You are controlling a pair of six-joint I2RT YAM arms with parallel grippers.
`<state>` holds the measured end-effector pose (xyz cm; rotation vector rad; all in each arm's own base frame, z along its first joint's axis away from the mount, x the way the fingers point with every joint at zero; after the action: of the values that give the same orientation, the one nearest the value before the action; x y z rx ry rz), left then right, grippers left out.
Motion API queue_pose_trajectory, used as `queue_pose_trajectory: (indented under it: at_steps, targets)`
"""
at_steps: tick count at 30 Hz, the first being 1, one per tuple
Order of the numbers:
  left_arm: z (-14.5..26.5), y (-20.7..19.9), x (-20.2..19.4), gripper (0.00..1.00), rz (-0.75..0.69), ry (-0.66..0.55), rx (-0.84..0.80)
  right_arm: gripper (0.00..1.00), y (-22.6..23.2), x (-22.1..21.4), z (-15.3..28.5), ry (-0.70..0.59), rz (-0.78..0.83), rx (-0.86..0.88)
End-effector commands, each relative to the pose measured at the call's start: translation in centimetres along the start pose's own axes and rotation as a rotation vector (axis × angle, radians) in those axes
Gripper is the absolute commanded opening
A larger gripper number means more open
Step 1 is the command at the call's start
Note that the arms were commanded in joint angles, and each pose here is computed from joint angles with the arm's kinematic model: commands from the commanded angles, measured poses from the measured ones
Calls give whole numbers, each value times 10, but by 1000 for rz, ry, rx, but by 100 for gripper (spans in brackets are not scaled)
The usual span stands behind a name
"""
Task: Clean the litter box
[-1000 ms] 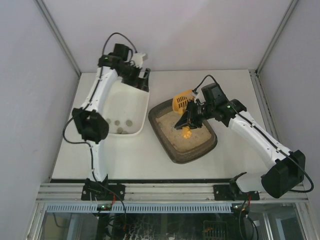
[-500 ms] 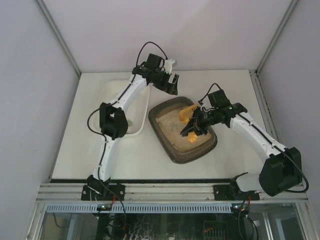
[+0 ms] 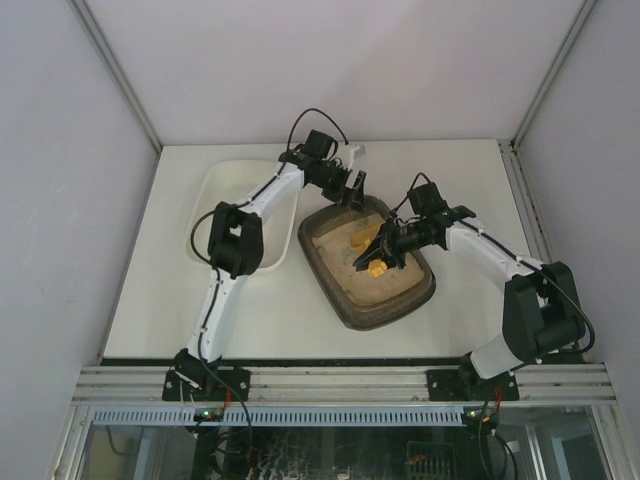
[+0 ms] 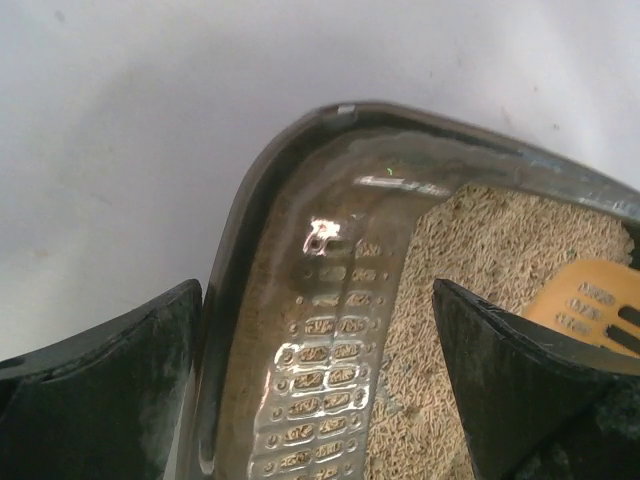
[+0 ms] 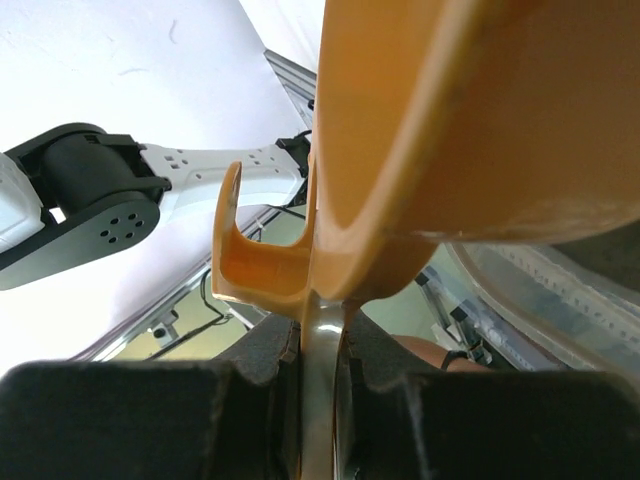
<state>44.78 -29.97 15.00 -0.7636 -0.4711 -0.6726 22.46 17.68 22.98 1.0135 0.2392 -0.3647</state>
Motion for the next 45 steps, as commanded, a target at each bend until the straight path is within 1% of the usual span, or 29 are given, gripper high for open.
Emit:
queue_pose_trajectory:
  at_steps: [1,7,12,17,21,24,30,33,35,39,45]
  targets:
    - [9,-29,-28,100,72,90,-188,0,3,4,3,42,-26,41]
    - [22,-37,-57,100,126,113,-189,0,-16,1,9,53,-82,-34]
    - [32,-47,-73,100,165,99,-191,0,-32,-6,4,85,-110,-62]
    - [41,-56,-82,100,196,96,-214,0,-38,-9,-2,125,-73,-84]
    - [50,-64,-83,100,206,84,-228,0,-41,-4,-4,113,-14,-97]
    - [55,-70,-86,100,227,80,-254,0,-45,0,-10,136,3,-96]
    - [60,-79,-91,100,281,48,-289,0,-49,-4,-25,216,17,-194]
    - [63,-81,-92,100,297,27,-270,0,-48,-12,-36,267,24,-232]
    - [65,-82,-91,100,292,8,-259,0,-49,-16,-39,277,31,-269]
    - [66,-83,-90,100,293,0,-255,0,-56,-16,-37,228,47,-354]
    - [69,-85,-91,100,302,-12,-246,0,-58,-12,-25,116,40,-383]
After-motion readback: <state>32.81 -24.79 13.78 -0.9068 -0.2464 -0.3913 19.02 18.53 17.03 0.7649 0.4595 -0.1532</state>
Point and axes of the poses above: each gripper's point midway between its finger pads, its own z axis back along the fingers, its own y axis along the line the jaws close on, x = y × z, the point moved 9 cm from there along z, back along the fingers, and after that the axes turned 1 degree about z, right-handed, at the moved point
